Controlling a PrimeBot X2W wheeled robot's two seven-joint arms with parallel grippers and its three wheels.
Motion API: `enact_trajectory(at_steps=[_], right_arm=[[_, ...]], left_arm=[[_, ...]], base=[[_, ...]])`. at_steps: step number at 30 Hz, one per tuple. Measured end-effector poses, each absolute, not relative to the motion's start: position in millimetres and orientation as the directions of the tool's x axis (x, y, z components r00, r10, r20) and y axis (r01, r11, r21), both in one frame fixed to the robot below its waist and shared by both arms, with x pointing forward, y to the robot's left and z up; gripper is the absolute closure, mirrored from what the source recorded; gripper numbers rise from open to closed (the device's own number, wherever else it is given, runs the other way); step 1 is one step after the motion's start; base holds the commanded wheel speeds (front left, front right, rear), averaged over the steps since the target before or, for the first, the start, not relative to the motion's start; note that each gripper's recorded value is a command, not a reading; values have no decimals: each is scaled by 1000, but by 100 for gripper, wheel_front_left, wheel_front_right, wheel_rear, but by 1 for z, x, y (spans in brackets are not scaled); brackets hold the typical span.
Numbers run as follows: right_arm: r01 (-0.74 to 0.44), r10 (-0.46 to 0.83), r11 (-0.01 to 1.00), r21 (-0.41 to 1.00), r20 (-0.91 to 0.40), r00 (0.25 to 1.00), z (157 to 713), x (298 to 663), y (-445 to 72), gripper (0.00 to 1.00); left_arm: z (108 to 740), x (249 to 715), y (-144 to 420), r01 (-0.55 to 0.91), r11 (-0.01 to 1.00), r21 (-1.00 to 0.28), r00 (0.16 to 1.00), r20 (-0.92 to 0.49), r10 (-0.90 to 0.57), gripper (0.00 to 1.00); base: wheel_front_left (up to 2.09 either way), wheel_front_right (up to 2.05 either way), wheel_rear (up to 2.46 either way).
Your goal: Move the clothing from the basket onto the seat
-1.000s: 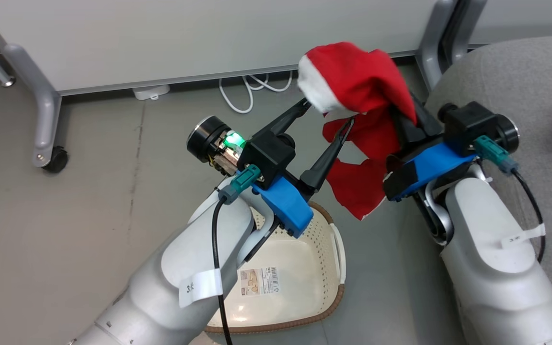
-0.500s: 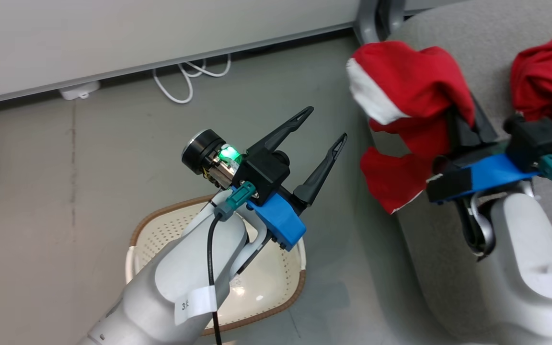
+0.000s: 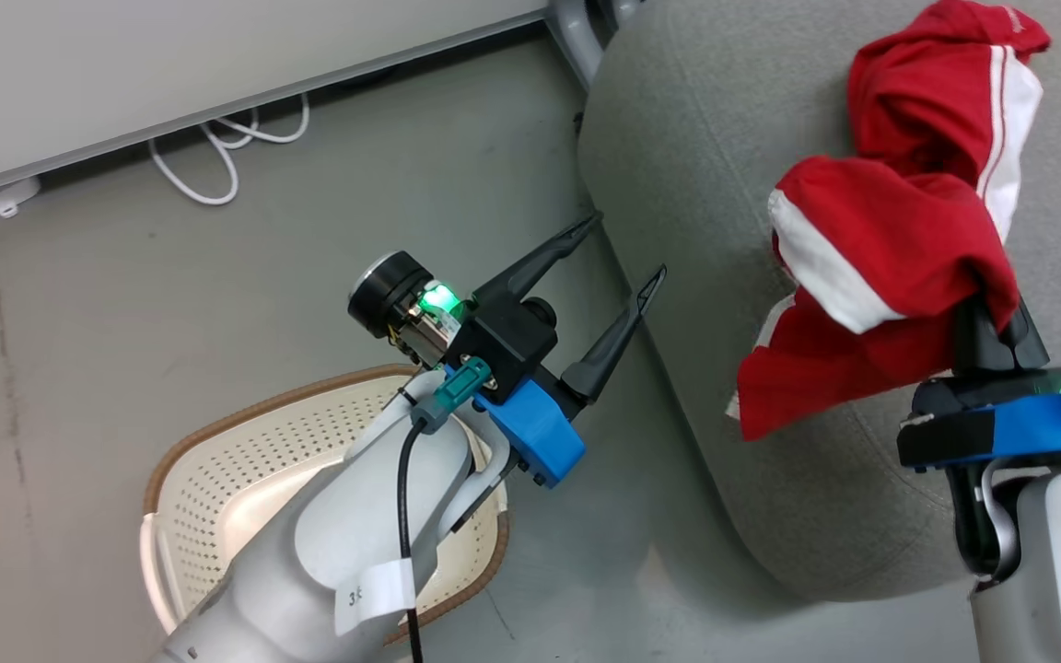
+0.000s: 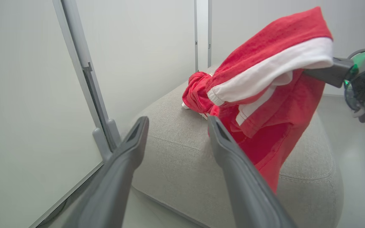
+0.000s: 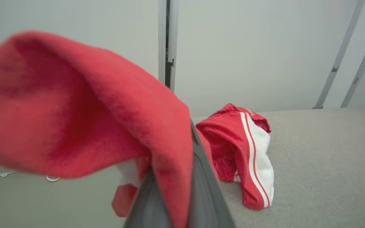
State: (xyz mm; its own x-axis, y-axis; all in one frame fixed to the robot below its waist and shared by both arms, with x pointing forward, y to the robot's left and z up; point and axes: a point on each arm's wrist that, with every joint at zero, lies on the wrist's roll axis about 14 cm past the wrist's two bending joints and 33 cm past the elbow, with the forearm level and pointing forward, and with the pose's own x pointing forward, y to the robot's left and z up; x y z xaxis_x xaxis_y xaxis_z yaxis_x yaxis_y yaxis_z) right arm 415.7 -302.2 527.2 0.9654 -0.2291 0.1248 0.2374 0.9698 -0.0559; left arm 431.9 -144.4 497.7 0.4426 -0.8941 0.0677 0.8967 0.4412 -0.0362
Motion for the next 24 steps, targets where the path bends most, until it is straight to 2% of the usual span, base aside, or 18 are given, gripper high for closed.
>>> enact_trajectory(at_steps=[7, 13, 19, 24], right_arm=[[289, -283, 956, -51, 98, 954, 518, 395, -314, 100], [287, -281, 957, -47, 94, 955, 517, 397, -312, 100], [259, -240, 964, -63, 216, 946, 557, 435, -308, 100], [274, -222, 956, -106, 350, 910, 603, 472, -320, 100]], left_arm=[[494, 422, -158, 915, 401, -53, 404, 69, -912, 0], [492, 423, -159, 915, 398, -58, 402, 67, -913, 0], [483, 433, -158, 917, 395, -53, 398, 67, -915, 0], [469, 452, -156, 915, 400, -53, 403, 62, -913, 0]], base=[[0, 0, 0], [0, 0, 0], [0, 0, 0], [0, 0, 0]])
